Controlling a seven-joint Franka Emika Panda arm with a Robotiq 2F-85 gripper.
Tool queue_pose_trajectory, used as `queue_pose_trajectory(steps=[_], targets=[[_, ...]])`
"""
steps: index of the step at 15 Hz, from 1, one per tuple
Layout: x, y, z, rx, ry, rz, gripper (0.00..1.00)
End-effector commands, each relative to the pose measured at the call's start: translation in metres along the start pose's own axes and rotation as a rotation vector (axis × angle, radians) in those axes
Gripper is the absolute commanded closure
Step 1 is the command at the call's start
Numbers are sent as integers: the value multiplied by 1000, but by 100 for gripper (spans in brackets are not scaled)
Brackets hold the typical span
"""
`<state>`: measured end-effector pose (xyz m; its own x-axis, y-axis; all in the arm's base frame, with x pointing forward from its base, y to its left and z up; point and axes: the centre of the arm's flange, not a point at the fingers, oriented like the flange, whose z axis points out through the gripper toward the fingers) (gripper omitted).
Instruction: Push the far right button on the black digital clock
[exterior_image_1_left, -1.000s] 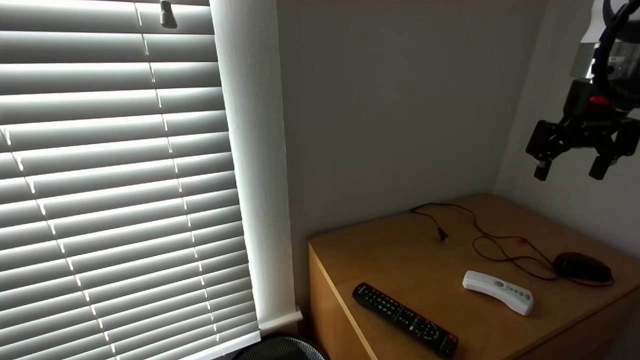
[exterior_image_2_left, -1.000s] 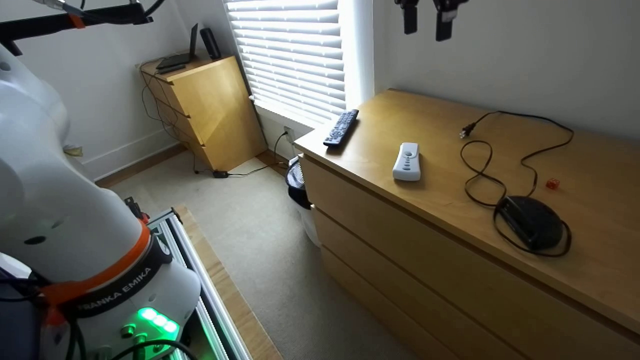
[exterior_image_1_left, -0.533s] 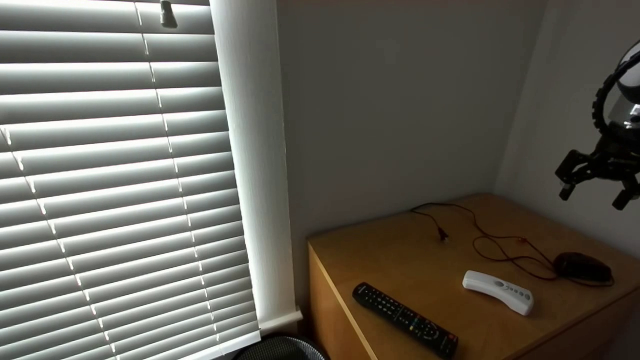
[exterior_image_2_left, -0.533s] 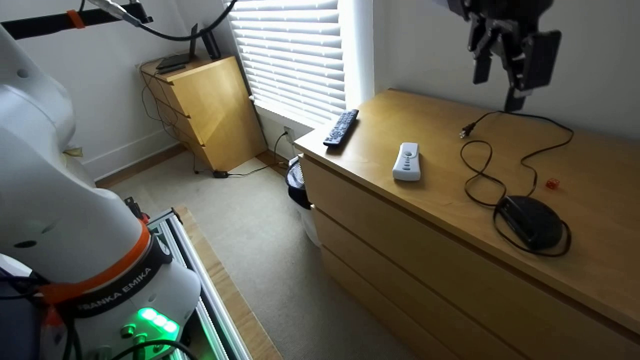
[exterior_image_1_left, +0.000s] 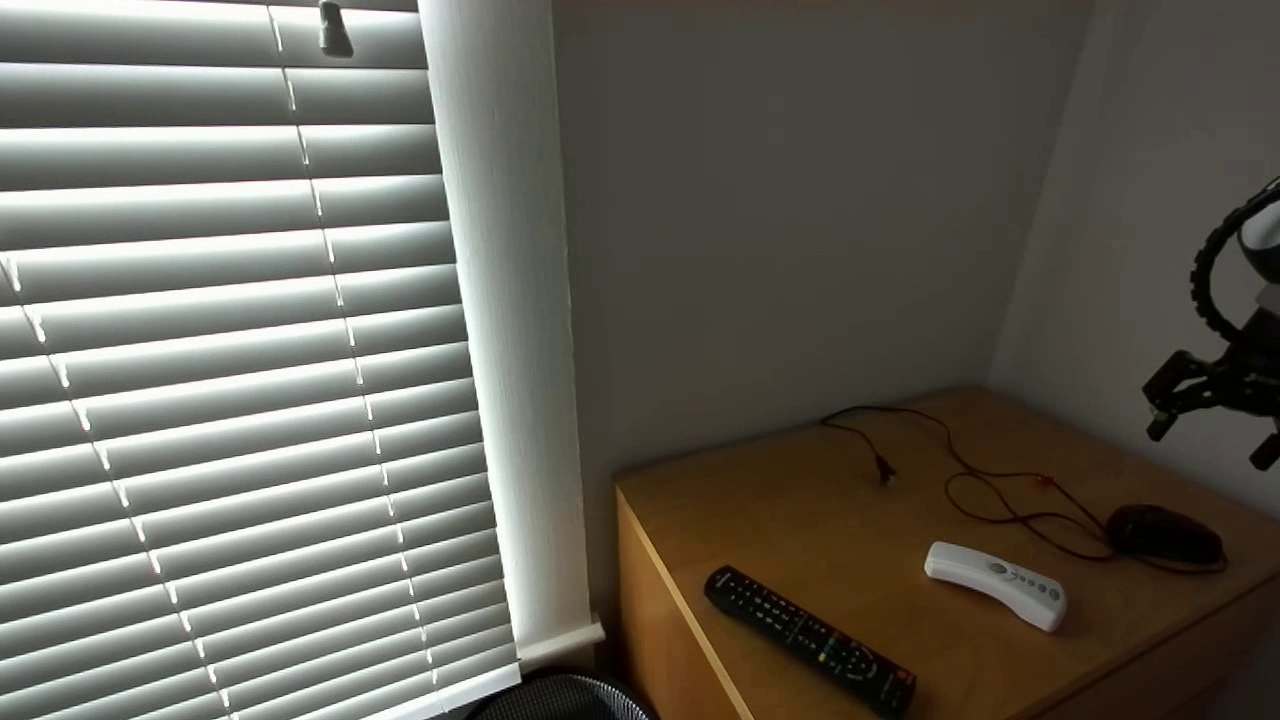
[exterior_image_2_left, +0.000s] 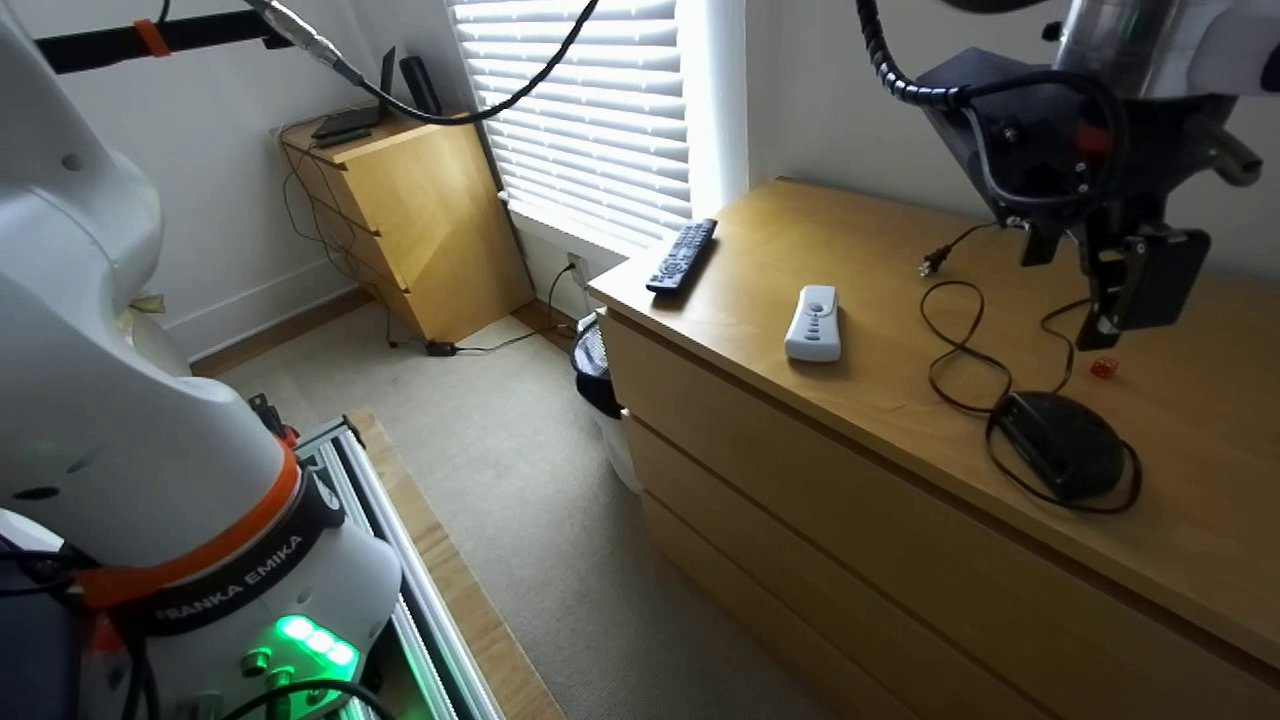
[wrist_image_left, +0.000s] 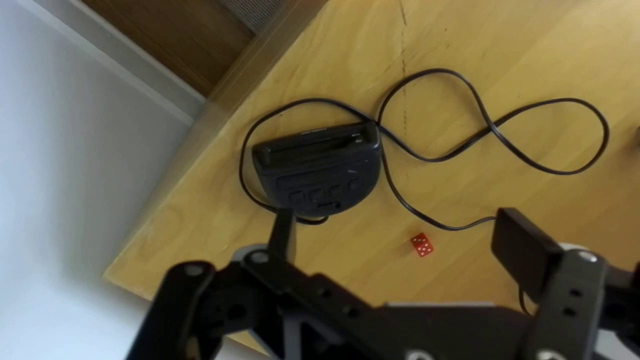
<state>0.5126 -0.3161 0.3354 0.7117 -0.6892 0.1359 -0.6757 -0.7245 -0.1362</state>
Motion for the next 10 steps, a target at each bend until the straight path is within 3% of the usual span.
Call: queue_pose_trajectory(steps=[1, 9, 10], targets=[[1, -1, -1, 1, 2, -1, 0], [12, 0, 25, -18, 48, -7, 0], [15, 0, 30, -15, 47, -11, 21]])
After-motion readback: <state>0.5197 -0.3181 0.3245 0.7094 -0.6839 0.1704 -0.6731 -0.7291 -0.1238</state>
